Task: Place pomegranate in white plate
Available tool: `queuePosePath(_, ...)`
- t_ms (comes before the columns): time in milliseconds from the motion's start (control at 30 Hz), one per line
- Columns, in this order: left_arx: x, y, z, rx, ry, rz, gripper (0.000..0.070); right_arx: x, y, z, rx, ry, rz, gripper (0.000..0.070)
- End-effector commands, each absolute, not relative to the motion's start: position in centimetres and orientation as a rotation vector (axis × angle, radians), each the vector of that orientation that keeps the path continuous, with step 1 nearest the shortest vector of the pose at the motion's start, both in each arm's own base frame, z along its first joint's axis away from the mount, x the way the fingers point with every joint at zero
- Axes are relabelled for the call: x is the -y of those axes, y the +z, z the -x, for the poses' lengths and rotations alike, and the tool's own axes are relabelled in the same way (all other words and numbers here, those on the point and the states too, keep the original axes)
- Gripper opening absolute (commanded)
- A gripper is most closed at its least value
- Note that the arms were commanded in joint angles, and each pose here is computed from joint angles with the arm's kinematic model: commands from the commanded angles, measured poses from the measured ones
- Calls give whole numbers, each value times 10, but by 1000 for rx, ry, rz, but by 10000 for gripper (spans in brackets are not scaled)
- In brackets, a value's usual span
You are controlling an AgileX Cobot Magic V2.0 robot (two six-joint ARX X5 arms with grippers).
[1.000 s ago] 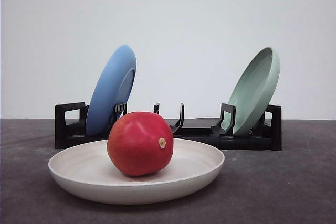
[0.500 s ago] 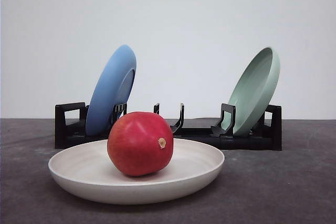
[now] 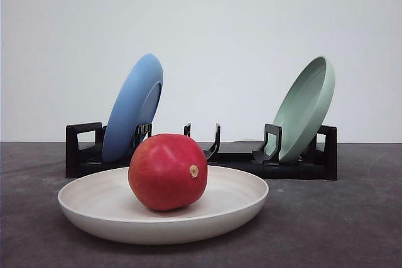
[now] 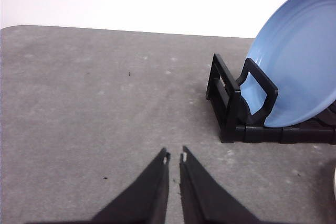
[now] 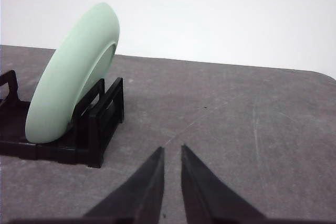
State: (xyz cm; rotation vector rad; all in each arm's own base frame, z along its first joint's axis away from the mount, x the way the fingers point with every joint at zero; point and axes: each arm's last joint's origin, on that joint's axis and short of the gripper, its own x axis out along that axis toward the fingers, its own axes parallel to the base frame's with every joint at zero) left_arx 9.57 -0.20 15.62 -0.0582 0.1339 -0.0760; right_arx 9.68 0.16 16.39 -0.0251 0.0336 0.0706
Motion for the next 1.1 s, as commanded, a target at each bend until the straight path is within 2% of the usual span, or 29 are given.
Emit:
queuePosePath(0, 2, 154, -96, -131, -78, 51, 17, -2, 163, -97, -29, 71, 25, 55)
queuePosePath(1067, 2, 154, -96, -131, -78, 51, 17, -2, 163, -97, -29, 71, 25, 55)
